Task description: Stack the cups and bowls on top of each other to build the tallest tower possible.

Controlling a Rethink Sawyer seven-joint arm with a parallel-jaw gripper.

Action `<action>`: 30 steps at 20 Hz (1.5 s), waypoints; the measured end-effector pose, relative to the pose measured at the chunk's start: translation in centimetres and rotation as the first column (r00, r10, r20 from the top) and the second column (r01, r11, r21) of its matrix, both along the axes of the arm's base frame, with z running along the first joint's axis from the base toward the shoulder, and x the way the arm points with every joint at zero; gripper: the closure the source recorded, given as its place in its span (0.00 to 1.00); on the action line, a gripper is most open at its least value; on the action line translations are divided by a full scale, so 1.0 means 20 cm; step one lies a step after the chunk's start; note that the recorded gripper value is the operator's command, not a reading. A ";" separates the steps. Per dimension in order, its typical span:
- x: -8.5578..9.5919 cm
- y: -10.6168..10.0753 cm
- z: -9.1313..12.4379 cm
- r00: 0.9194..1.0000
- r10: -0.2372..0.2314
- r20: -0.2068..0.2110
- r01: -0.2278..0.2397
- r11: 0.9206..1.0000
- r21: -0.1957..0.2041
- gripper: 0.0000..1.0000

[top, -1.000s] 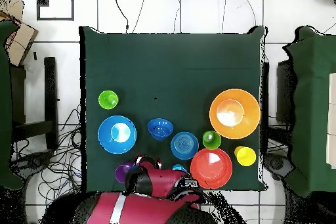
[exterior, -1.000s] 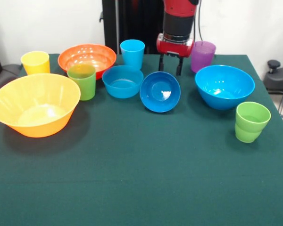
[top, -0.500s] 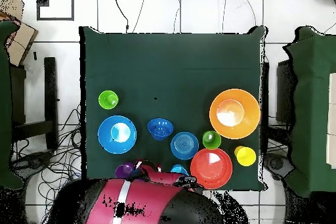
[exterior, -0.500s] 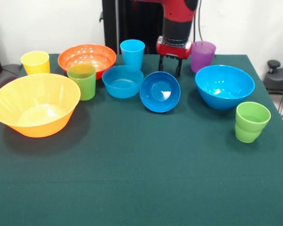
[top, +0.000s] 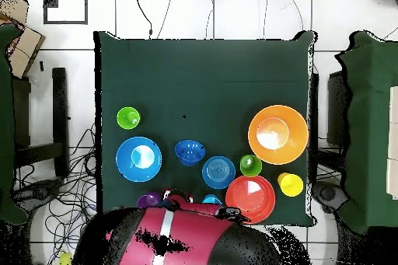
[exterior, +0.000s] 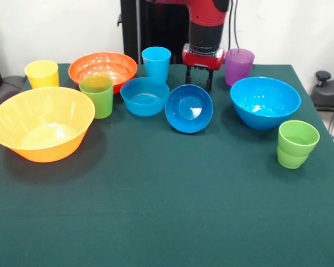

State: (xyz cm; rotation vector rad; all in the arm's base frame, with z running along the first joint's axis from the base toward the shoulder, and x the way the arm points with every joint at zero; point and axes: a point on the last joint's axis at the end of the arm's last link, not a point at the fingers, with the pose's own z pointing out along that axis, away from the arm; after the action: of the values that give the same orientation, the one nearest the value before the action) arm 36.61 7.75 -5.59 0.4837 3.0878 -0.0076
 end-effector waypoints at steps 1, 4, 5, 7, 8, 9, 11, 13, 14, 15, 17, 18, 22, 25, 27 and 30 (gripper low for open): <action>0.00 0.00 0.00 1.000 0.001 -0.002 -0.001 1.000 0.004 0.00; 0.01 -0.01 0.00 1.000 0.011 -0.014 -0.011 1.000 0.014 0.00; 0.01 -0.01 0.00 1.000 0.014 -0.018 -0.014 1.000 0.016 0.00; 0.02 -0.02 0.00 0.999 0.025 -0.025 -0.025 0.999 0.019 0.00; 0.02 -0.02 0.00 0.999 0.027 -0.026 -0.026 0.999 0.020 0.00; 0.02 -0.02 0.00 0.999 0.031 -0.028 -0.030 0.999 0.022 0.00; 0.02 -0.02 0.00 0.998 0.048 -0.039 -0.046 0.998 0.031 0.00; 0.03 -0.03 0.00 0.997 0.059 -0.049 -0.057 0.998 0.039 0.00; 0.03 -0.03 0.00 0.996 0.066 -0.057 -0.063 0.997 0.045 0.00; 0.04 -0.04 0.00 0.995 0.073 -0.068 -0.070 0.996 0.051 0.00; 0.05 -0.04 -0.01 0.993 0.085 -0.084 -0.080 0.995 0.058 0.00; 0.05 -0.04 -0.01 0.992 0.088 -0.089 -0.083 0.995 0.059 0.00; 0.09 -0.05 -0.01 0.984 0.112 -0.136 -0.102 0.992 0.072 0.00; 0.10 -0.05 -0.01 0.980 0.119 -0.160 -0.107 0.991 0.079 0.00; 0.12 -0.05 -0.02 0.975 0.123 -0.182 -0.110 0.990 0.084 0.00; 0.15 -0.05 -0.02 0.968 0.128 -0.216 -0.111 0.990 0.090 0.00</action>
State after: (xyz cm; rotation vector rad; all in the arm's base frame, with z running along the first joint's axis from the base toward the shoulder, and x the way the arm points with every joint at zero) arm 39.53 6.75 -6.05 0.3172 3.3415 0.0644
